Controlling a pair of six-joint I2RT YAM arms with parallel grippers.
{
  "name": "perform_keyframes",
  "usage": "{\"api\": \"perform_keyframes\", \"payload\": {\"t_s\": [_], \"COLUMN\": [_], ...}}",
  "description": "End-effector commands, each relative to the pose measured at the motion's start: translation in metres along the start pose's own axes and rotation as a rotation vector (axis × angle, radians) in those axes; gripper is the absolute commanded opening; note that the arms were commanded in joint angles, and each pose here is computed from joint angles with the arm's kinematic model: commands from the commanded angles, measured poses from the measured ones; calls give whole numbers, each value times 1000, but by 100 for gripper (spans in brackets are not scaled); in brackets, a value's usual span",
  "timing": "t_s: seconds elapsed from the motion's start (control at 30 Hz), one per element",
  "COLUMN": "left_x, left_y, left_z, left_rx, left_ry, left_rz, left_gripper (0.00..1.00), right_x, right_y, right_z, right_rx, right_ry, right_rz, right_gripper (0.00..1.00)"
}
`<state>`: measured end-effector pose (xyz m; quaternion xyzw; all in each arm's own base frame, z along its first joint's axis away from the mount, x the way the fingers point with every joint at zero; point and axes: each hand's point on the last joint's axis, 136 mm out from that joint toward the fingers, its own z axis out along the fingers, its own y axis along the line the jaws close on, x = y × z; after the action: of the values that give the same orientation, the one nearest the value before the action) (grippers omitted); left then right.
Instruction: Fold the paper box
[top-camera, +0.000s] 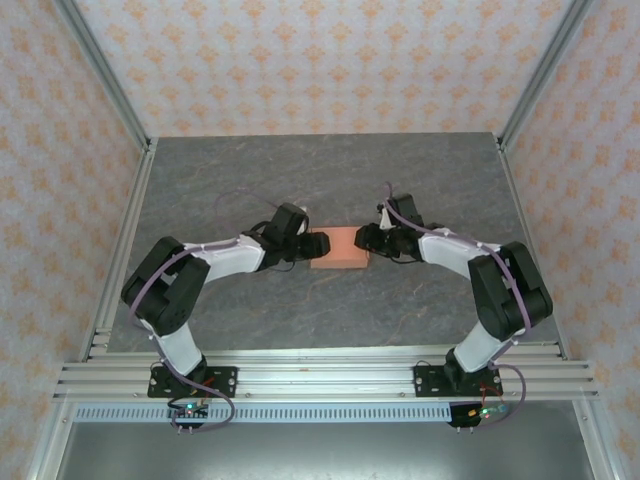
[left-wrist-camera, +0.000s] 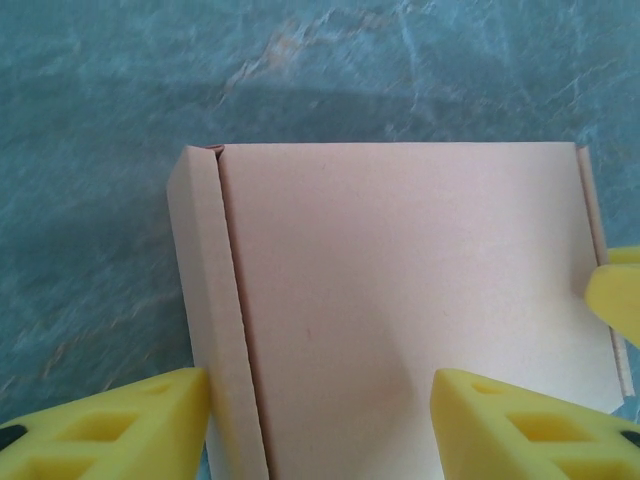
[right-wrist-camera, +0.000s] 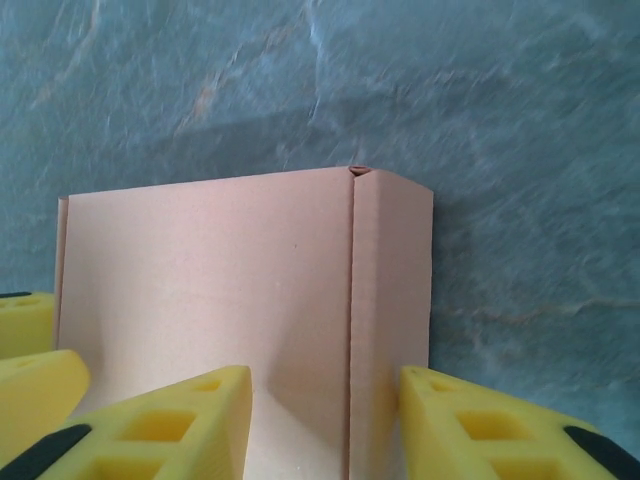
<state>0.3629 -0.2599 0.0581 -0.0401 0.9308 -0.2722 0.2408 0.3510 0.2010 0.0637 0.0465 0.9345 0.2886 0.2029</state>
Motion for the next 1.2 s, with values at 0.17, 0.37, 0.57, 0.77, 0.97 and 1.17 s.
{"api": "perform_keyframes", "payload": {"t_s": [0.17,0.37,0.57,0.77,0.97,1.17], "left_x": [-35,-58,-90,-109,-127,-142], "left_y": [-20,-28,-16,-2,5,-2], "left_z": [34,63,71,71,50,8], "left_rx": [-19,-44,-105,-135,-183,-190], "left_ry": [16,21,-22,-38,-87,-181], "left_rz": [47,64,56,31,83,131], "left_gripper": [60,60,61,62,68,71], "right_x": [-57,-89,-101,-111,-124,-139], "right_y": [-15,-42,-42,-41,-45,-41], "right_z": [1,7,31,41,19,-27], "right_rx": [32,98,79,73,169,271], "right_ry": [-86,-106,-71,-64,-112,-202], "right_rz": [20,48,69,81,19,-59], "right_gripper": [40,40,40,41,49,52]}}
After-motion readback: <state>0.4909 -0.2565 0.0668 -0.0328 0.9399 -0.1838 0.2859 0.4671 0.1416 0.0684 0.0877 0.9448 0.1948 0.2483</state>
